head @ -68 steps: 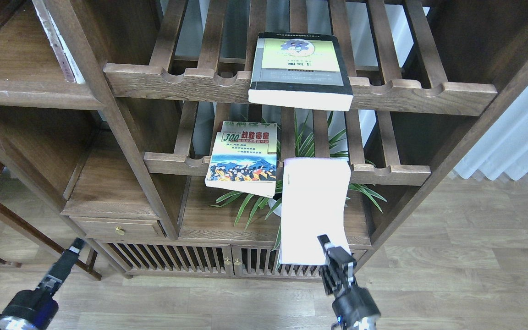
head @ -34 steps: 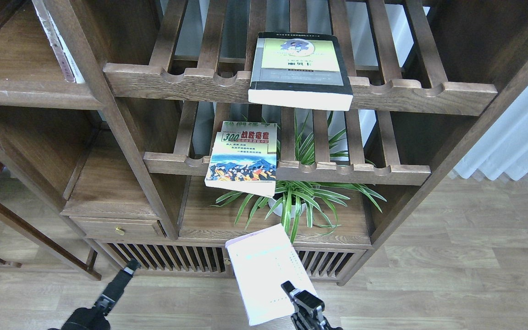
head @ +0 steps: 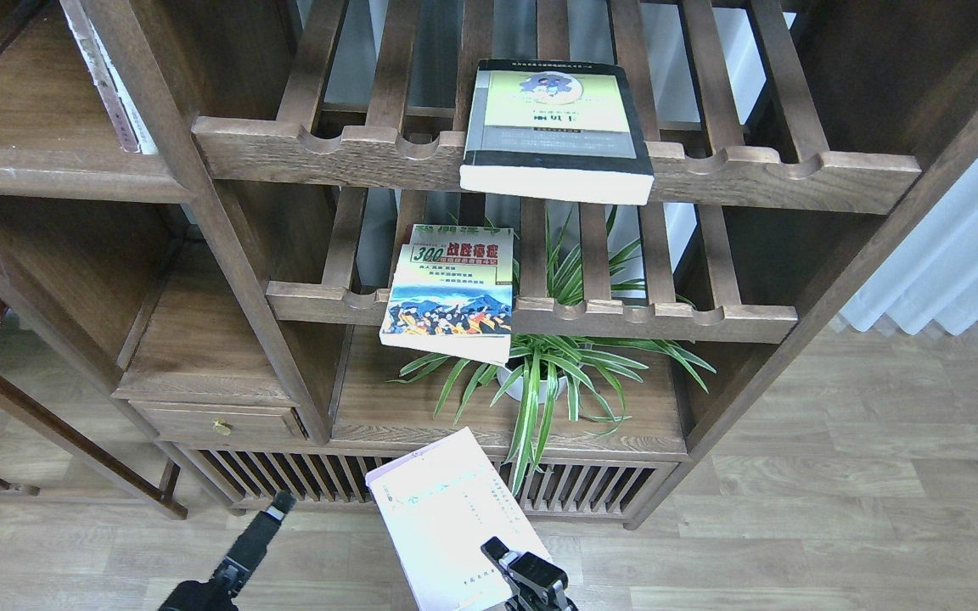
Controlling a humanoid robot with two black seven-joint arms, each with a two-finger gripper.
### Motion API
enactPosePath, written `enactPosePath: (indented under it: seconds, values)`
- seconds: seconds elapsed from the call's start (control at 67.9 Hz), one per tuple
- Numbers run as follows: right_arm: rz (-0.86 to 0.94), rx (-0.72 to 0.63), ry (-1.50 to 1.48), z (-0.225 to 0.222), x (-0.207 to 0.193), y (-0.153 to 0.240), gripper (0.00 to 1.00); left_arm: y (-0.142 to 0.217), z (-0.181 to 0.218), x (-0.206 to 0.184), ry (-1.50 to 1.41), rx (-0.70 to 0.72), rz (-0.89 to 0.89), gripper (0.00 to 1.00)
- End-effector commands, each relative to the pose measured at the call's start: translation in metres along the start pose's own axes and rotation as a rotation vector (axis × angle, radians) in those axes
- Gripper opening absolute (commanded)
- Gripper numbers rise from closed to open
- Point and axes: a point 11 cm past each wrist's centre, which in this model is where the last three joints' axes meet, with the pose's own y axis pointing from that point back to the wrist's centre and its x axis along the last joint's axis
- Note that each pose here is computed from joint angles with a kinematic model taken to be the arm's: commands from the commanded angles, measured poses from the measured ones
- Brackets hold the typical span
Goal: Organize books on shelf
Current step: 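Grasp the white book with the right gripper and pull it down off the shelf, then bring the left gripper to the white book and grip it with both grippers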
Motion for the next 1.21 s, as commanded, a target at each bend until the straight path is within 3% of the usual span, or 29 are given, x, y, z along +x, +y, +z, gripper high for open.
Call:
enactPosePath:
  seconds: [0.0, 0.294, 0.706, 0.81, 0.927, 1.192]
  values:
    - [0.02, -0.027, 0.009, 0.004, 0.006, 0.0, 0.05, -0.003, -0.002, -0.003, 0.008, -0.006, -0.008, 1.0]
    - [0.065, -0.074, 0.008, 0.013, 0.019, 0.007, 0.05, -0.012, -0.021, -0.019, 0.055, 0.008, -0.047, 1.0]
    - [0.059, -0.072, 0.005, 0.014, 0.018, 0.006, 0.05, -0.009, -0.061, -0.025, 0.048, 0.138, -0.063, 0.99]
    - [0.059, -0.074, 0.004, 0.014, 0.018, 0.006, 0.05, -0.017, -0.061, -0.031, 0.053, 0.128, -0.079, 0.92]
    - [0.059, -0.075, 0.005, 0.014, 0.018, 0.006, 0.05, -0.019, -0.063, -0.034, 0.064, 0.117, -0.084, 0.65]
    - [0.064, -0.076, 0.003, 0.016, 0.019, 0.007, 0.05, -0.019, -0.072, -0.037, 0.063, 0.152, -0.092, 0.49]
